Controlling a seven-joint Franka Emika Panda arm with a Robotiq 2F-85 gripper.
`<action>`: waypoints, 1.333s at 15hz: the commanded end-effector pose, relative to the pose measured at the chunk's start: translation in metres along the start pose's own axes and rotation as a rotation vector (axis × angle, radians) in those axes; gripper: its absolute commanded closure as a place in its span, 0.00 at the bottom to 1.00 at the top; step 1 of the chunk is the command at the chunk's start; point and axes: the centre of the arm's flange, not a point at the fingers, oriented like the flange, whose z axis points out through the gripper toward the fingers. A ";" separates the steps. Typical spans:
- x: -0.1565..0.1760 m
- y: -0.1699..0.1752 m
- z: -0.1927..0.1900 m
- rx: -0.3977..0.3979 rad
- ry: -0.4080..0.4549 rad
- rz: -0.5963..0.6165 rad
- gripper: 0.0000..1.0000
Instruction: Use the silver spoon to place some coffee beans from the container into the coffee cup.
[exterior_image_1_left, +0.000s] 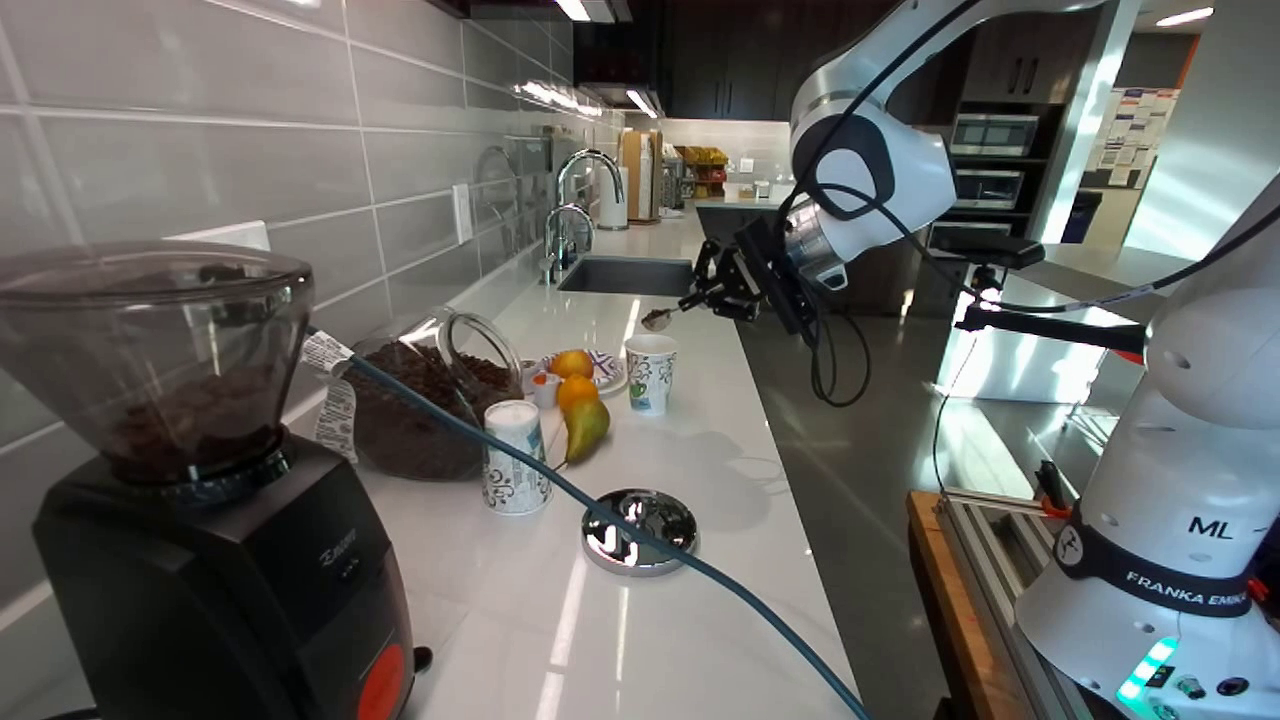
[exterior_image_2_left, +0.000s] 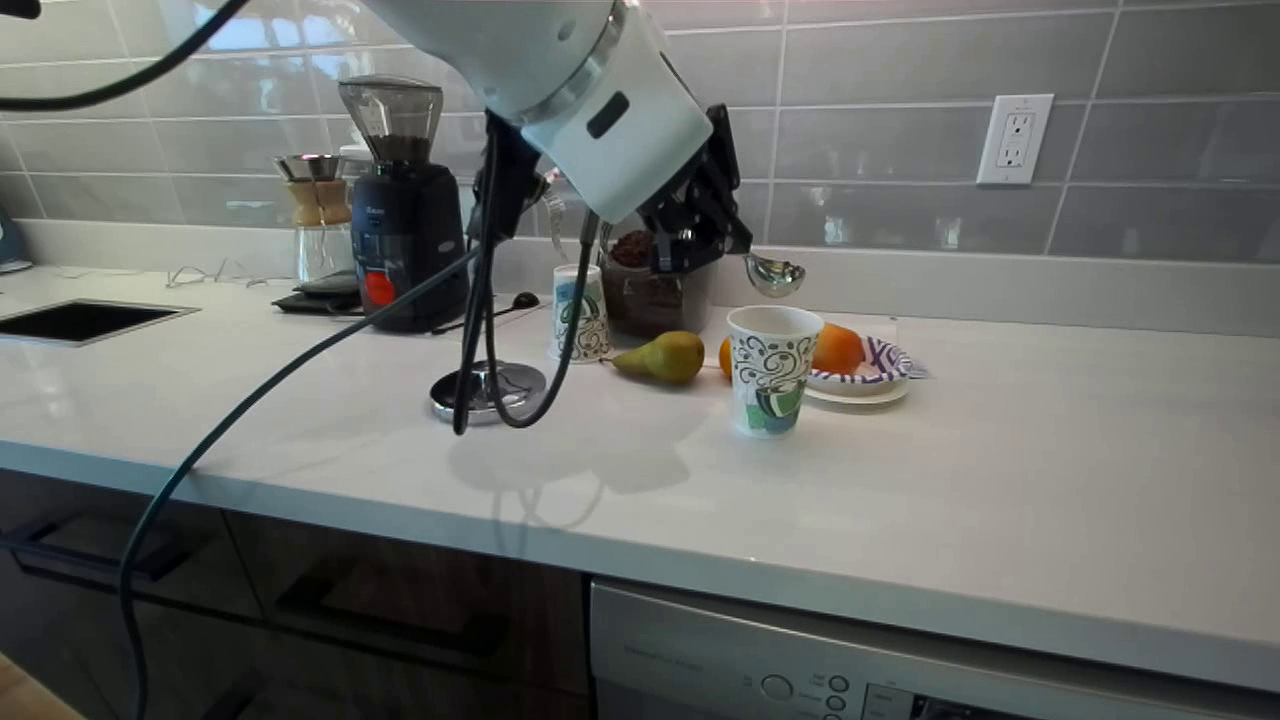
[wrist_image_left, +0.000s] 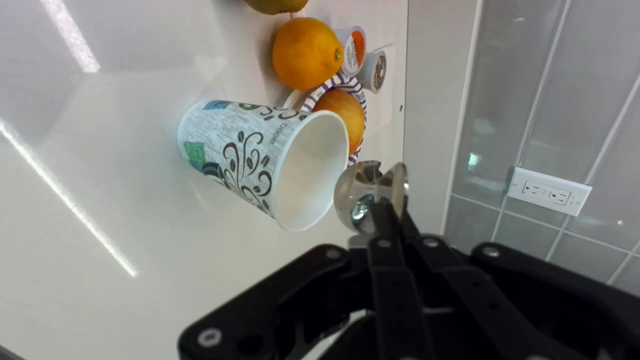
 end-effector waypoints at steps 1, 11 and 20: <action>-0.007 -0.002 0.006 -0.027 0.047 -0.042 0.99; -0.022 -0.025 0.015 -0.068 0.093 -0.177 0.99; -0.041 -0.028 0.015 -0.175 0.117 -0.271 0.99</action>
